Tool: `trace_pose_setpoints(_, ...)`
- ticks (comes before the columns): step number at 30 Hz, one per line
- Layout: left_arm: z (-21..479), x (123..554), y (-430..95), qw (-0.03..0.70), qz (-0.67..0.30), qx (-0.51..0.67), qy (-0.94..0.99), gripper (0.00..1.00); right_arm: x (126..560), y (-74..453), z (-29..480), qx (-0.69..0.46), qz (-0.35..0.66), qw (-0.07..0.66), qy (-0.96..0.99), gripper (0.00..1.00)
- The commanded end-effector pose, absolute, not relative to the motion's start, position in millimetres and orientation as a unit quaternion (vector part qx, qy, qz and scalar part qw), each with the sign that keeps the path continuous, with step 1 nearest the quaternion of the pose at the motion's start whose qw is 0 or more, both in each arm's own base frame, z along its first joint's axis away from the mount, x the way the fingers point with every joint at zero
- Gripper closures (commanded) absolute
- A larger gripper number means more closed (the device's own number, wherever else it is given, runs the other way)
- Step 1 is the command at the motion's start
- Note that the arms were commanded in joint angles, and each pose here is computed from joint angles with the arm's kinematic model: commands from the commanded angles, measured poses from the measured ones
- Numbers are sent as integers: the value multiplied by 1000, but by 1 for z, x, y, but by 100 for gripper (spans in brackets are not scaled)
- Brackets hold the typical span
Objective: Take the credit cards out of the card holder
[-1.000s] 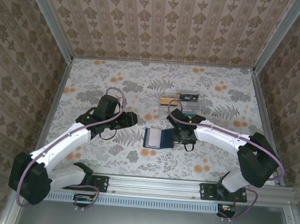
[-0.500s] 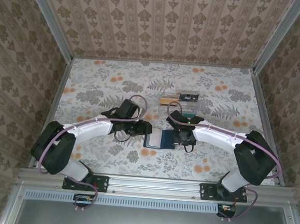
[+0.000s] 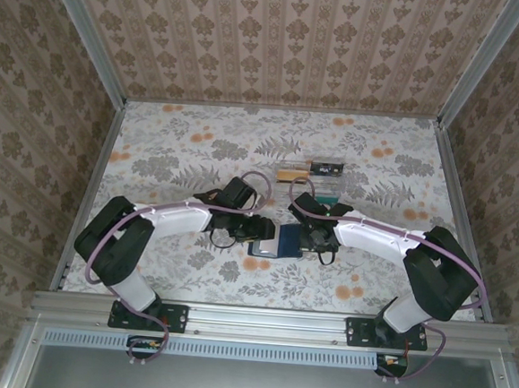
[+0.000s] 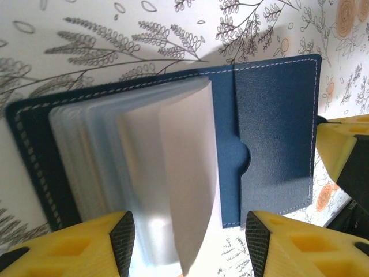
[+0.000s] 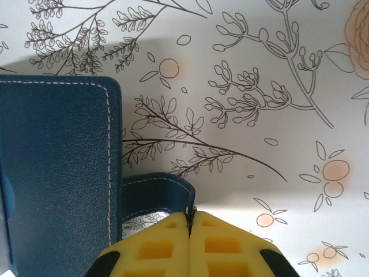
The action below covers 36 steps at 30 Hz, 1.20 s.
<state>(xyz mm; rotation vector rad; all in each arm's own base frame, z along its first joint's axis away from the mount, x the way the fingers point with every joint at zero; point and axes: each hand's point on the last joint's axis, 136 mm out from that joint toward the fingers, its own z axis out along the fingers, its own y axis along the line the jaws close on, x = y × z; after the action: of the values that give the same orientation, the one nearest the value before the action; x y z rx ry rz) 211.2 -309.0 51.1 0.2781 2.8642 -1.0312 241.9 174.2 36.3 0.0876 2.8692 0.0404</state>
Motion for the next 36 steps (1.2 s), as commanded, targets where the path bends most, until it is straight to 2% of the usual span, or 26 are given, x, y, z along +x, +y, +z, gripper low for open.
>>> trace_pose_setpoints(1,61,214,-324,42,-360,100,927,43,239,171,29,29,17,124,992,100)
trace_pose_setpoints(8,69,214,-338,38,-393,111,912,43,240,172,27,40,37,122,991,99)
trace_pose_setpoints(10,72,215,-342,39,-400,115,908,43,241,172,31,43,46,128,990,96)
trace_pose_setpoints(15,75,217,-346,40,-403,121,906,44,240,171,51,58,80,148,984,78)
trace_pose_setpoints(20,74,218,-348,37,-404,123,906,45,243,192,65,67,167,159,971,69)
trace_pose_setpoints(25,74,219,-349,38,-405,124,905,45,245,209,63,64,207,145,965,69)
trace_pose_setpoints(29,75,219,-349,39,-404,125,905,44,244,207,46,63,182,125,973,70)
trace_pose_setpoints(36,81,222,-339,53,-388,117,913,42,240,188,24,62,113,100,987,81)
